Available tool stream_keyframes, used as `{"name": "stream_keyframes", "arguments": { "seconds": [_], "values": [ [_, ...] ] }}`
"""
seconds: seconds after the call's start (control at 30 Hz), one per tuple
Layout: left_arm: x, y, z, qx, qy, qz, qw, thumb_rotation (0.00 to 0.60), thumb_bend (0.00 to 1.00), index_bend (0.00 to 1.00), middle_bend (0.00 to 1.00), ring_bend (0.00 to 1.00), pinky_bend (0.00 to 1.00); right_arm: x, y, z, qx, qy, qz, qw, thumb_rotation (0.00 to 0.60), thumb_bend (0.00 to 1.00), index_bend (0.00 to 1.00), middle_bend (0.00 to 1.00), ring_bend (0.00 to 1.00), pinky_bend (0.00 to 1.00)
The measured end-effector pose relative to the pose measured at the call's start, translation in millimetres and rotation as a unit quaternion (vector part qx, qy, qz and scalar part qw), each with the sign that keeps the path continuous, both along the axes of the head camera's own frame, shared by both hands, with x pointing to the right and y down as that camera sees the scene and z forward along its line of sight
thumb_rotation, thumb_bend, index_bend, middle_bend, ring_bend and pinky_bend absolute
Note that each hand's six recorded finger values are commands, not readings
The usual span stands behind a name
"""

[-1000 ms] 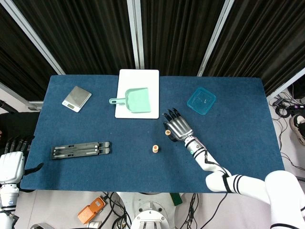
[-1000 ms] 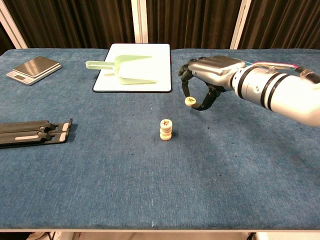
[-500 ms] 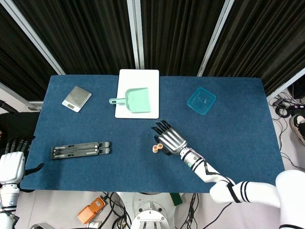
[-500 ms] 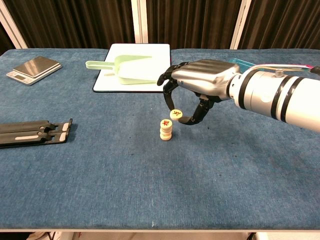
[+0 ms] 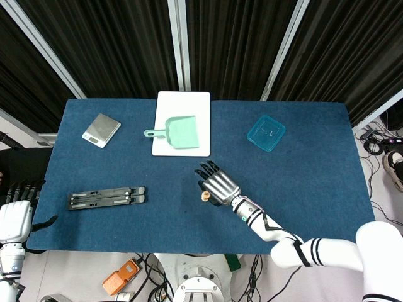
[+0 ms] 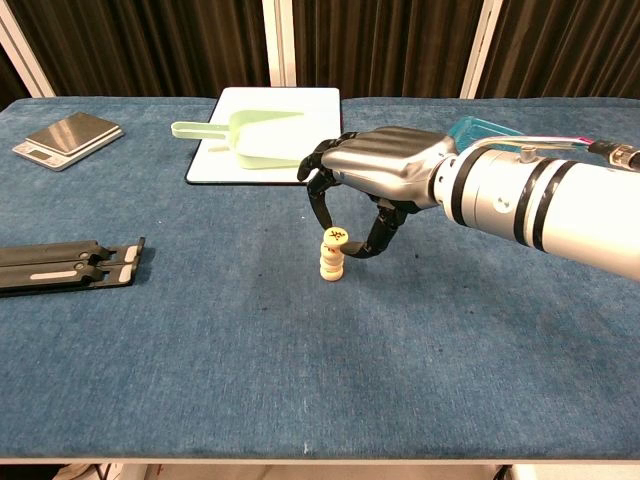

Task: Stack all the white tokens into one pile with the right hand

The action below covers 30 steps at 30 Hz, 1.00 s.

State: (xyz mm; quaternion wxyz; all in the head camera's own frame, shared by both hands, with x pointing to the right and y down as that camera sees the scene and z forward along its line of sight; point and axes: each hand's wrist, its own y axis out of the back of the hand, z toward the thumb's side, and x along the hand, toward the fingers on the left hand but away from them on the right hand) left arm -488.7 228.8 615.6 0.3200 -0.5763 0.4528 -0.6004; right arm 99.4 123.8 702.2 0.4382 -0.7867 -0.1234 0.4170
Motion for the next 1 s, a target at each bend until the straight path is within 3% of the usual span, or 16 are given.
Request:
{"name": "stream_keyframes", "arguments": {
  "seconds": [0.83, 1.0],
  "values": [
    [-1.8, 0.6, 2.5, -0.002, 0.001, -0.003, 1.0, 0.6, 0.08, 0.17, 0.14, 0.07, 0.0, -4.5, -0.5, -3.6, 0.006, -0.015, 0.002, 0.9999, 0.6, 0.47, 0.48, 0.18, 0.08, 0.08],
    [0.1, -2.1, 3.3, -0.001, 0.004, 0.0, 1.0, 0.6, 0.09, 0.17, 0.14, 0.07, 0.0, 11.7, -11.9, -16.8, 0.035, -0.021, 0.026, 0.9988, 0.6, 0.46, 0.39, 0.18, 0.08, 0.08]
  ]
}}
